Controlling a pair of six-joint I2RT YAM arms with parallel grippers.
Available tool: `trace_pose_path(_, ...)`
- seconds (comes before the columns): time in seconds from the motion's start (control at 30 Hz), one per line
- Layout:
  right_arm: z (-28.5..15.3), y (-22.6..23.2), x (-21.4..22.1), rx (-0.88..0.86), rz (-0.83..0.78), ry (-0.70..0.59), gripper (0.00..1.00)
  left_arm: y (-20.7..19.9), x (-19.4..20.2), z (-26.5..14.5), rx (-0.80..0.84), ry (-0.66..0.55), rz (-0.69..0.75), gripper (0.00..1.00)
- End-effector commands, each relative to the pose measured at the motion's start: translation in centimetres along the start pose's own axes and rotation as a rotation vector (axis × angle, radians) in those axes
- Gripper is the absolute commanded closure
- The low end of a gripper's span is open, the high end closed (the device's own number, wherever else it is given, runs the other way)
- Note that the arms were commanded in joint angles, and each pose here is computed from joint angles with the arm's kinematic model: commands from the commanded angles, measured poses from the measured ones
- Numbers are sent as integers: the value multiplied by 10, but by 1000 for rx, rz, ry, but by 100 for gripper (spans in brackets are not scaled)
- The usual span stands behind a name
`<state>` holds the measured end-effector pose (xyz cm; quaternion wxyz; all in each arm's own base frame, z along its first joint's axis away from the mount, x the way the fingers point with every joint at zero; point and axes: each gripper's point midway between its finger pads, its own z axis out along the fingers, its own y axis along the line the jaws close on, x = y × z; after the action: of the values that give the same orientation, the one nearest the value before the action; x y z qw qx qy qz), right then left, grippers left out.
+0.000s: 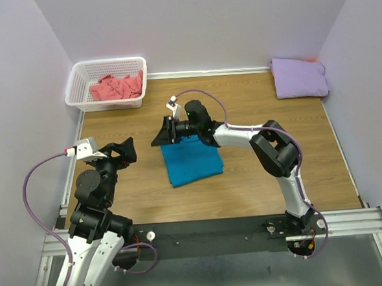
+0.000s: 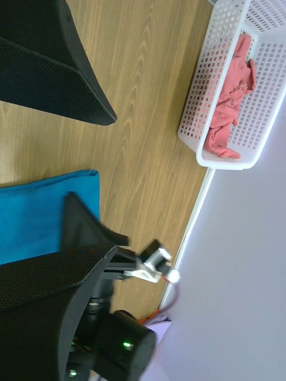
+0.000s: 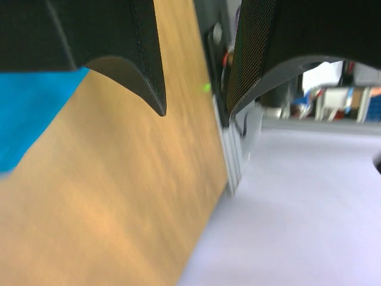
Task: Fold and stack the t-shirts
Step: Fold the tshirt
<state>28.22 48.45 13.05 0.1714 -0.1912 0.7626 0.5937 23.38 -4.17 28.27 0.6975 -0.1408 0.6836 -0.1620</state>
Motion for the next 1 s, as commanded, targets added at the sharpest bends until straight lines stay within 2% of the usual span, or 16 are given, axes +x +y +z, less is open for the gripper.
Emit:
trace_pose_path(0.0, 9, -42, -26, 100, 17, -40, 47, -3, 3, 3, 20, 2, 14, 12)
trace_pose_path(0.1, 24, -67, -34, 128, 42, -54, 47, -4, 4, 3, 28, 7, 13, 13)
trace_pose_path(0.27, 44, -119, -23, 196, 124, -43, 48, -8, 9, 5, 51, 28, 25, 13)
trace_pose_path(0.37, 47, -130, -21, 220, 140, -48, 48, -10, 13, 6, 59, 43, 32, 12)
trace_pose_path(0.47, 42, -124, -25, 228, 115, -51, 47, -13, 14, 6, 73, 50, 34, 13)
trace_pose_path(0.57, 21, -95, -49, 224, 59, -93, 46, -20, 21, 9, 109, 82, 47, 13)
trace_pose_path(0.63, -3, -56, -78, 214, -4, -157, 45, -27, 31, 14, 148, 133, 65, 13)
trace_pose_path(0.73, -54, -44, -97, 309, -38, -226, 41, -37, 51, 24, 184, 233, 83, 13)
trace_pose_path(0.77, -78, -56, -105, 371, -33, -256, 41, -39, 57, 27, 188, 257, 78, 14)
trace_pose_path(0.8, -96, -68, -92, 421, 0, -249, 40, -42, 65, 32, 192, 291, 67, 14)
trace_pose_path(0.83, -118, -57, -98, 429, -4, -280, 39, -46, 68, 34, 201, 304, 64, 14)
trace_pose_path(0.87, -148, -67, -103, 474, 24, -307, 39, -50, 71, 36, 207, 319, 64, 14)
trace_pose_path(0.93, -184, -92, -78, 573, 89, -299, 35, -66, 86, 42, 226, 376, 93, 14)
trace_pose_path(0.97, -219, -98, -79, 656, 87, -336, 34, -74, 94, 43, 234, 398, 112, 15)
